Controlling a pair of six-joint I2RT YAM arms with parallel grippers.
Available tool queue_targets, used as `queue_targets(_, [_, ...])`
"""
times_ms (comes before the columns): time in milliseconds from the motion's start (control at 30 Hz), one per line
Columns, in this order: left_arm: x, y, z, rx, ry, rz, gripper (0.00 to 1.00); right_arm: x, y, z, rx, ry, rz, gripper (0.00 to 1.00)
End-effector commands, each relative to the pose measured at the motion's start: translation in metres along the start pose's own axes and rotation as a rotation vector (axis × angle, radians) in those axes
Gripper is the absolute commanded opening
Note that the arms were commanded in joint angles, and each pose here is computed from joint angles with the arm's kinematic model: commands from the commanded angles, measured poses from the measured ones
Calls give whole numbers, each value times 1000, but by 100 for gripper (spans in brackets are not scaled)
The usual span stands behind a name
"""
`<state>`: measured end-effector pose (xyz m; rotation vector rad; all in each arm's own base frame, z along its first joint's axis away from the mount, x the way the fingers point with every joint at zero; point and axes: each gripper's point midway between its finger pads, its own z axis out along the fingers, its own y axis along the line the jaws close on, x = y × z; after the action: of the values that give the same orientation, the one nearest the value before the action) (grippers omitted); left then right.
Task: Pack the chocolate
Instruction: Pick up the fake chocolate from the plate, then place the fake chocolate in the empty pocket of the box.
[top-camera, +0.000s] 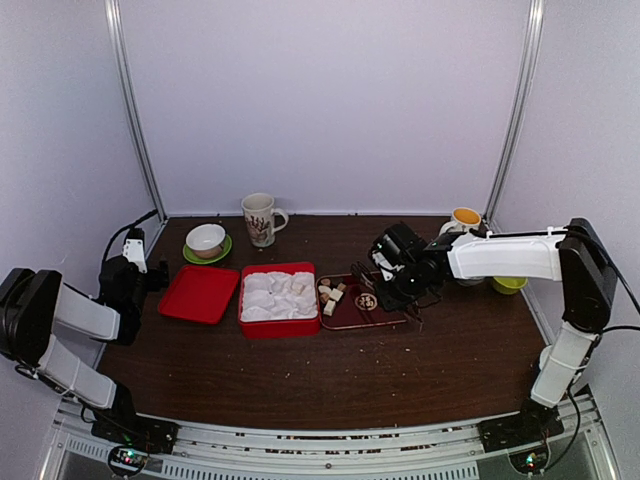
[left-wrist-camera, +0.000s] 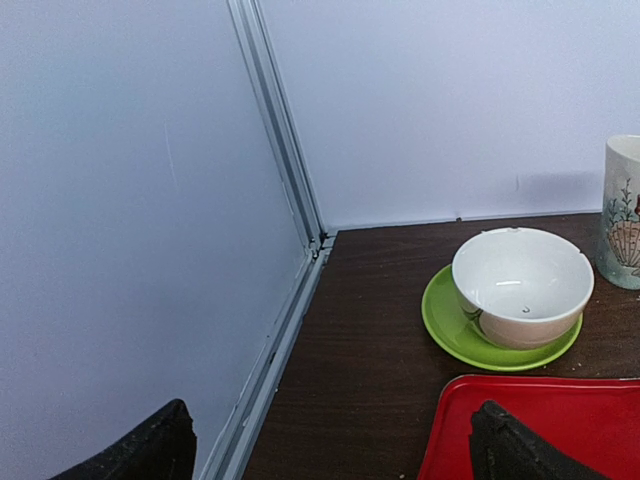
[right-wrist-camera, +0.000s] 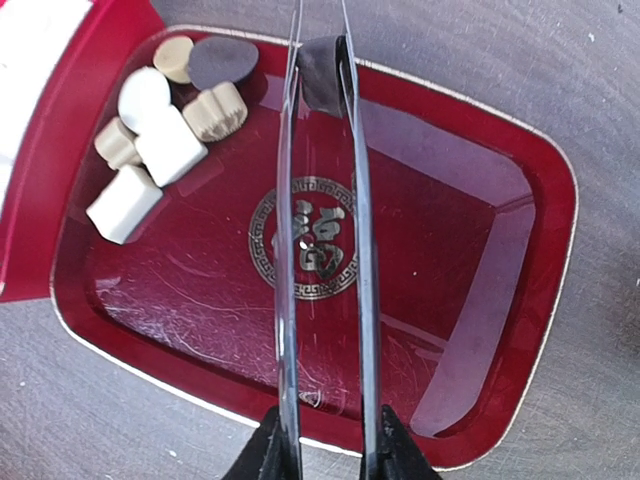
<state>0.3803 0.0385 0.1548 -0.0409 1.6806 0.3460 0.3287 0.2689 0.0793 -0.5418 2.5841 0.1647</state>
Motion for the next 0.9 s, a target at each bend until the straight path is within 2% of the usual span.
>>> queue_targets(0, [-12, 5, 2, -20, -43, -23, 98, -13, -3, -16, -9, -73, 1, 27])
queue_targets(867, [-12, 5, 2, -19, -43, -23, 98, -14, 19, -51, -177, -176, -35, 28])
